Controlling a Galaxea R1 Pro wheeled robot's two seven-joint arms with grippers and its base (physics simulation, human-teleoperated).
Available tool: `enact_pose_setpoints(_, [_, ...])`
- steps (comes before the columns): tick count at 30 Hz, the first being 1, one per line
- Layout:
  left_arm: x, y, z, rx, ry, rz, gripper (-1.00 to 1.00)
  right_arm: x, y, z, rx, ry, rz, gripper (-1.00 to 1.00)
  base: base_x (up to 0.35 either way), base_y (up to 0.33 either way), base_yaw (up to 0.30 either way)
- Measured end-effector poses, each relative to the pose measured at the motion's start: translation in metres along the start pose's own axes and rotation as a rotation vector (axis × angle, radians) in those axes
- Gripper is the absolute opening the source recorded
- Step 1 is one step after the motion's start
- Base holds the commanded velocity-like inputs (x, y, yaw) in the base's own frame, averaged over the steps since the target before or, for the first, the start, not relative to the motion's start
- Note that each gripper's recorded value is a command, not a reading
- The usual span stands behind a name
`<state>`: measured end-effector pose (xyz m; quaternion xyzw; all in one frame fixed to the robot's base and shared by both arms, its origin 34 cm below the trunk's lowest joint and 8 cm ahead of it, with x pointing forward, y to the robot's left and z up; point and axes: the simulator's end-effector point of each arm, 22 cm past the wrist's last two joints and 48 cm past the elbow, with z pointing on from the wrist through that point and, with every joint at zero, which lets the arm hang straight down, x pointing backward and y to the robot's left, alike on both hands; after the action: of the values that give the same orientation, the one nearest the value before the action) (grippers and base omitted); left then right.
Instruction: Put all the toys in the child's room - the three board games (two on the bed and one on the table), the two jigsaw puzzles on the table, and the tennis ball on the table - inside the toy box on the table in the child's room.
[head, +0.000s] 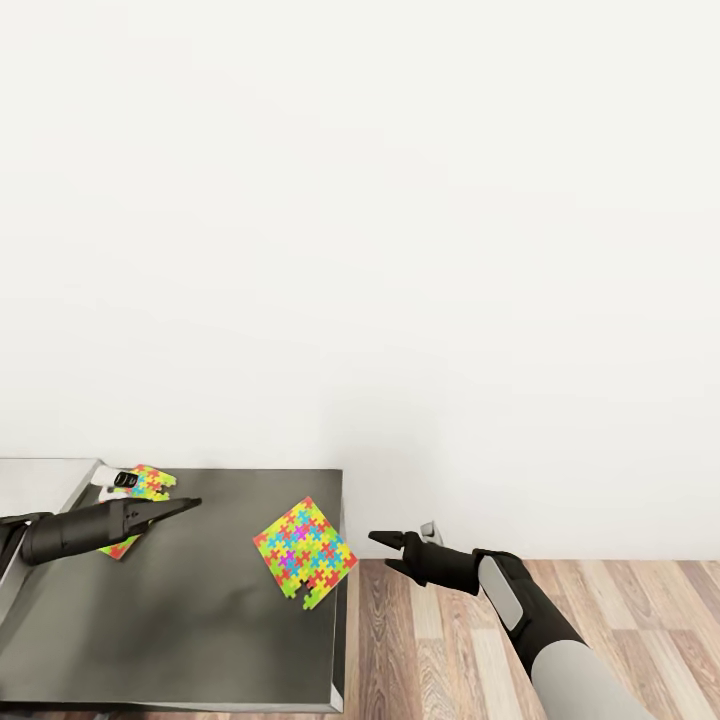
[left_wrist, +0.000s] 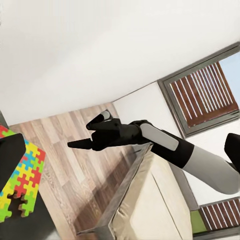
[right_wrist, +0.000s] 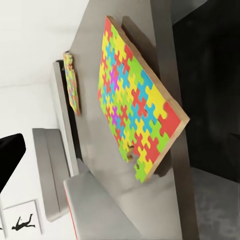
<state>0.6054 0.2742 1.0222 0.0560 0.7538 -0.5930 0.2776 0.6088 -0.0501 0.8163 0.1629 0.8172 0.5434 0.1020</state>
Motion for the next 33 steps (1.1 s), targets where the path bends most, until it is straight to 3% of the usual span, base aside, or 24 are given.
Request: enact_pose_setpoints(33, [0.006,0.03,0.009,0.001,0.001,0.0,1.0,-0.007,-0.023,0.02,-0.006,0.004,-0.005,1.0,0.0,0.0,0.0])
